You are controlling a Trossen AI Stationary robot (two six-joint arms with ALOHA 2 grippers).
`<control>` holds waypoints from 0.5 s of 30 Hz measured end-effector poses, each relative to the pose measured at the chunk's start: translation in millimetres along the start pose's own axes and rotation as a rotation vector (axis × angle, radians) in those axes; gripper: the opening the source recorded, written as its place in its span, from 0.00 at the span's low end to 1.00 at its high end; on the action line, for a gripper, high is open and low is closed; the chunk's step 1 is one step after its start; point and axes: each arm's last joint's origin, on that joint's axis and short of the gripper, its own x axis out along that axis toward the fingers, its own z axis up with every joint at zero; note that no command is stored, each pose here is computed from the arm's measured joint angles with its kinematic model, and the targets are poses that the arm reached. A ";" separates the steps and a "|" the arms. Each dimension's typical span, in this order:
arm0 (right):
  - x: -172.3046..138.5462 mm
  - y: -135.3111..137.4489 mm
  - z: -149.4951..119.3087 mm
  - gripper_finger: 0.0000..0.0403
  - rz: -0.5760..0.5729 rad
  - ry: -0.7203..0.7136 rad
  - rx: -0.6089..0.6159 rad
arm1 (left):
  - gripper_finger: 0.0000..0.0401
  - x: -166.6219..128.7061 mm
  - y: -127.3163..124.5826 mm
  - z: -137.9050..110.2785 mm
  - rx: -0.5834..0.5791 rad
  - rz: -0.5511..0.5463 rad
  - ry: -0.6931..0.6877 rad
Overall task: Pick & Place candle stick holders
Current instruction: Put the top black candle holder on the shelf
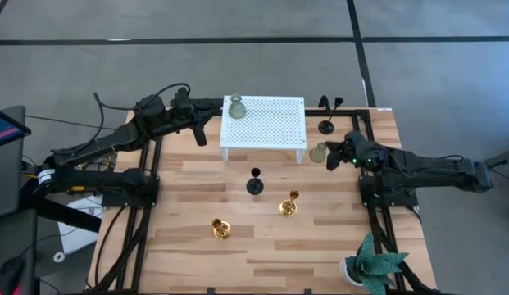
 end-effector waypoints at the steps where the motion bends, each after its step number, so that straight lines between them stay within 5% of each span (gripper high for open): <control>1: 0.8 -2.0 1.1 0.00 -0.029 -0.014 0.000 | 0.03 0.0 0.0 0.0 0.000 0.000 0.000; 15: 26.7 -22.4 6.1 0.00 -0.232 0.028 0.026 | 0.03 0.0 0.0 0.0 0.000 0.000 0.000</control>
